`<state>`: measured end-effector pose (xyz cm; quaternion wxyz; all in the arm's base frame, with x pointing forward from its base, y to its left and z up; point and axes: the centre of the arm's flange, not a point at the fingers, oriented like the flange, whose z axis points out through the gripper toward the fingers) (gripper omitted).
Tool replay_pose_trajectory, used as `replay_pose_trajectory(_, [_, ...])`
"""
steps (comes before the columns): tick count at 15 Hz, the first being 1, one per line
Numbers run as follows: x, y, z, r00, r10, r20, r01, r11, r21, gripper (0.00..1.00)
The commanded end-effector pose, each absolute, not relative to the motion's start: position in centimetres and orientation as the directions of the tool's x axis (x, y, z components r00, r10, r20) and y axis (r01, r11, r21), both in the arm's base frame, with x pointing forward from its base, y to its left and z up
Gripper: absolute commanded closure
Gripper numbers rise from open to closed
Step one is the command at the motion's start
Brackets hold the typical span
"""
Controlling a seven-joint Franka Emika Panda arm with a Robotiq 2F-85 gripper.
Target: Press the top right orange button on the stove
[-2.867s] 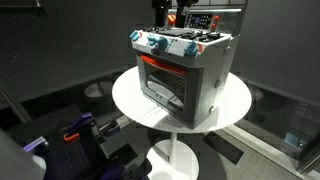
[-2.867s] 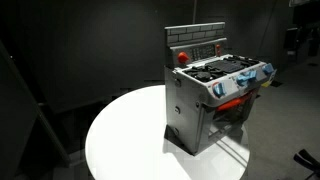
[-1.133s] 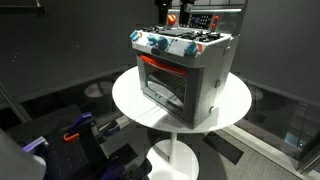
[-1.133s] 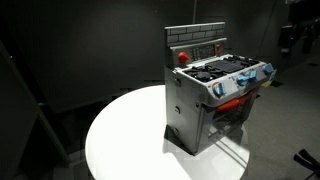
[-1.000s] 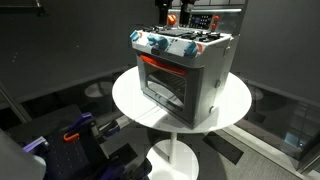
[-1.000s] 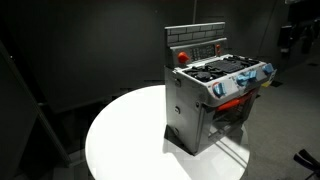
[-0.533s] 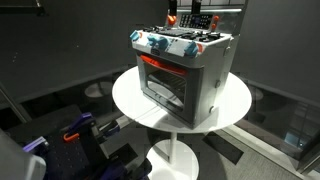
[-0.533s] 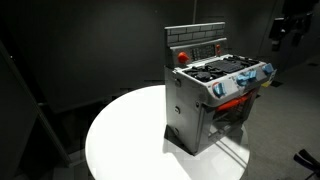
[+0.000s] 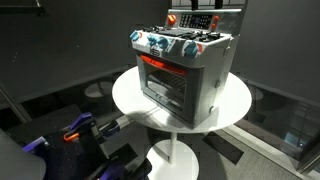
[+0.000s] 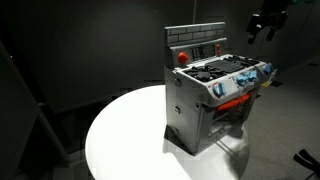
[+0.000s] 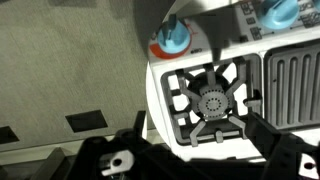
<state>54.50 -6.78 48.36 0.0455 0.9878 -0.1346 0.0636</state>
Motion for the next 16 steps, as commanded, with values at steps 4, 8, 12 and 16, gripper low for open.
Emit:
replay_pose_trajectory(4, [62.3, -6.9, 47.4, 0.933, -0.311, 0.181, -0.326, -0.944, 0.058, 0.00])
replay_pose_trajectory(8, [65.6, -6.7, 46.7, 0.926, -0.329, 0.183, -0.344, -0.937, 0.056, 0.00])
replay_pose_trajectory(12, [67.8, -6.2, 46.5, 0.924, -0.330, 0.194, -0.344, -0.938, 0.045, 0.00])
replay_pose_trajectory(16, [69.1, -5.9, 46.3, 0.925, -0.325, 0.197, -0.340, -0.940, 0.043, 0.00])
